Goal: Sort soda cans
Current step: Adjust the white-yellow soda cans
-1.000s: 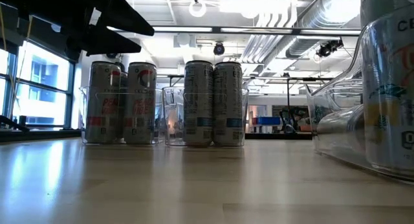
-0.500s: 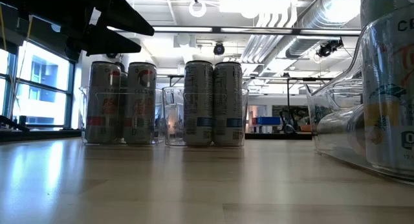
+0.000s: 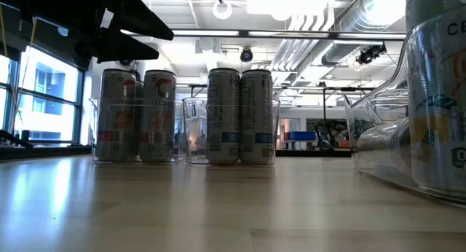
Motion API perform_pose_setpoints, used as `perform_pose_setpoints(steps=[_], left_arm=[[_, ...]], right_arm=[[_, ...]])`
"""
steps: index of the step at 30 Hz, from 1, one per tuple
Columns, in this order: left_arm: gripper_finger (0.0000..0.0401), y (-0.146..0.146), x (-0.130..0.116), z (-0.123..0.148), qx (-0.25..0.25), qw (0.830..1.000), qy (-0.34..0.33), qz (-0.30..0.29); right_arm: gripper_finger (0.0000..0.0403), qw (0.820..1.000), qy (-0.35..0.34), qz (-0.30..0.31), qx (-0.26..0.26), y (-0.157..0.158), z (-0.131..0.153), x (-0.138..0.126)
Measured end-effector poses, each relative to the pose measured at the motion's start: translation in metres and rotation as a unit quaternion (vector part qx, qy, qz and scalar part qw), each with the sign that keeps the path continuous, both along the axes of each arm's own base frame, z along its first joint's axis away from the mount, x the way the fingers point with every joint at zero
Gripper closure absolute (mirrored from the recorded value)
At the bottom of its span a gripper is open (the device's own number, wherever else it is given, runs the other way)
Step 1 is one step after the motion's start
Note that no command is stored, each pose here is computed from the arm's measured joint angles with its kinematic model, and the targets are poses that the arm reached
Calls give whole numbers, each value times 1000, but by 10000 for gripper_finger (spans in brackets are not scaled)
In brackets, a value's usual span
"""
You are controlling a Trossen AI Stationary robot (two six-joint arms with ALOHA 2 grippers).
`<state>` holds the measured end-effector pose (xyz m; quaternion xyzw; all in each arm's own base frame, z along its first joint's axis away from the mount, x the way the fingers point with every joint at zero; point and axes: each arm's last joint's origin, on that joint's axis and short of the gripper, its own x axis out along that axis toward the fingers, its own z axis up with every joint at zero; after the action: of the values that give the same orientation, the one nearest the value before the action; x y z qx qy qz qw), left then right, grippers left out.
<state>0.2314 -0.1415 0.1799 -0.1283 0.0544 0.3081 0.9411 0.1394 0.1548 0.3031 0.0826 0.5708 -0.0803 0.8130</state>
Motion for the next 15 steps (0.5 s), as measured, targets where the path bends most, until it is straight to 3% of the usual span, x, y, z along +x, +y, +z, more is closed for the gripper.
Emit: perform_pose_setpoints(steps=[7,15], left_arm=[[160,0,0,0,-1,1000,1,-2],[160,0,0,0,-1,1000,1,-3]], right_arm=[[181,998,25,-59,-15,-12,-22,6],[181,996,3,-1,91,0,-18,22]])
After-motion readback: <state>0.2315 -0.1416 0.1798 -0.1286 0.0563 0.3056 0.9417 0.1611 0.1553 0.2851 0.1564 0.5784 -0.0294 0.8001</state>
